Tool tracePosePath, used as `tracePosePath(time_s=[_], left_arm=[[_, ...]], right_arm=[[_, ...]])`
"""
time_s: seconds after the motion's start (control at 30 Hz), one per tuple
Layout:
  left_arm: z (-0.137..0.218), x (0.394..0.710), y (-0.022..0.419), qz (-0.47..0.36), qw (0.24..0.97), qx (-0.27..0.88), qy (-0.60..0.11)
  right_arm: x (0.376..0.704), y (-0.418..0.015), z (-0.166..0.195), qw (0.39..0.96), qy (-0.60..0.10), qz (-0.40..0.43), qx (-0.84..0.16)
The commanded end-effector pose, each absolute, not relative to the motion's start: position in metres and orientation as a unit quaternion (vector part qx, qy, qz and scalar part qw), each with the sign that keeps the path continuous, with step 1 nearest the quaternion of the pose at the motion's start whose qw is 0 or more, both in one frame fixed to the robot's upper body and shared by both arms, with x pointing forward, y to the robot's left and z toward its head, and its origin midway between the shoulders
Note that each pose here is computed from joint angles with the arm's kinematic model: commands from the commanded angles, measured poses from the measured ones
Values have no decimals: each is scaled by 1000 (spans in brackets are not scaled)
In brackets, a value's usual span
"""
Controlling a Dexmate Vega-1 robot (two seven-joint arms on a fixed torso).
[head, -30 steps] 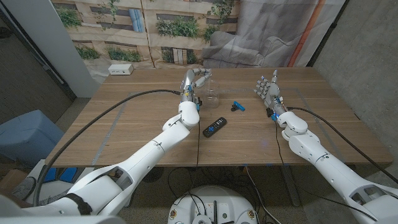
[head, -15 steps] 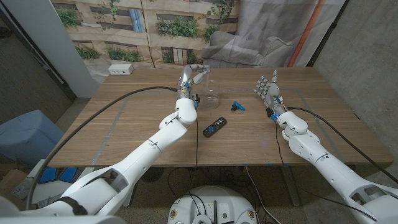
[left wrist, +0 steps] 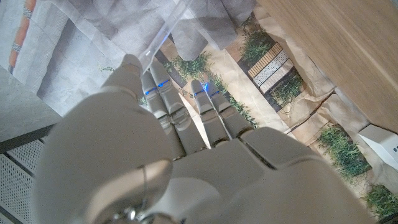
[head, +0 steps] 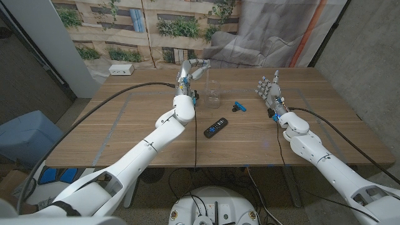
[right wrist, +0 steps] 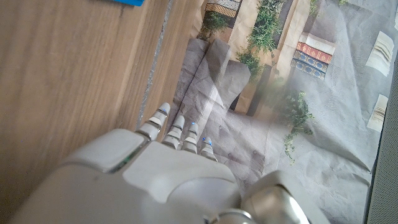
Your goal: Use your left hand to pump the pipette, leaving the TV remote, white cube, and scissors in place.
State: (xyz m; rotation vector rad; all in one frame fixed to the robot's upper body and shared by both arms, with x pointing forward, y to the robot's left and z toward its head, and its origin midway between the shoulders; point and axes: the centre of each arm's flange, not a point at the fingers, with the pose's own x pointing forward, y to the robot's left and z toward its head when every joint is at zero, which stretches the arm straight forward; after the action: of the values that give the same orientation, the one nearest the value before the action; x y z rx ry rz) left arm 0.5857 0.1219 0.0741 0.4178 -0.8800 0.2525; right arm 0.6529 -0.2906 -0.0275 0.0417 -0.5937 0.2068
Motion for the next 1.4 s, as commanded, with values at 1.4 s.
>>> tracePosePath(time_s=[1.4], left_arm=[[67, 513, 189, 126, 876, 203, -419]], right_arm=[[653, -291, -28, 951, -292, 102, 20]])
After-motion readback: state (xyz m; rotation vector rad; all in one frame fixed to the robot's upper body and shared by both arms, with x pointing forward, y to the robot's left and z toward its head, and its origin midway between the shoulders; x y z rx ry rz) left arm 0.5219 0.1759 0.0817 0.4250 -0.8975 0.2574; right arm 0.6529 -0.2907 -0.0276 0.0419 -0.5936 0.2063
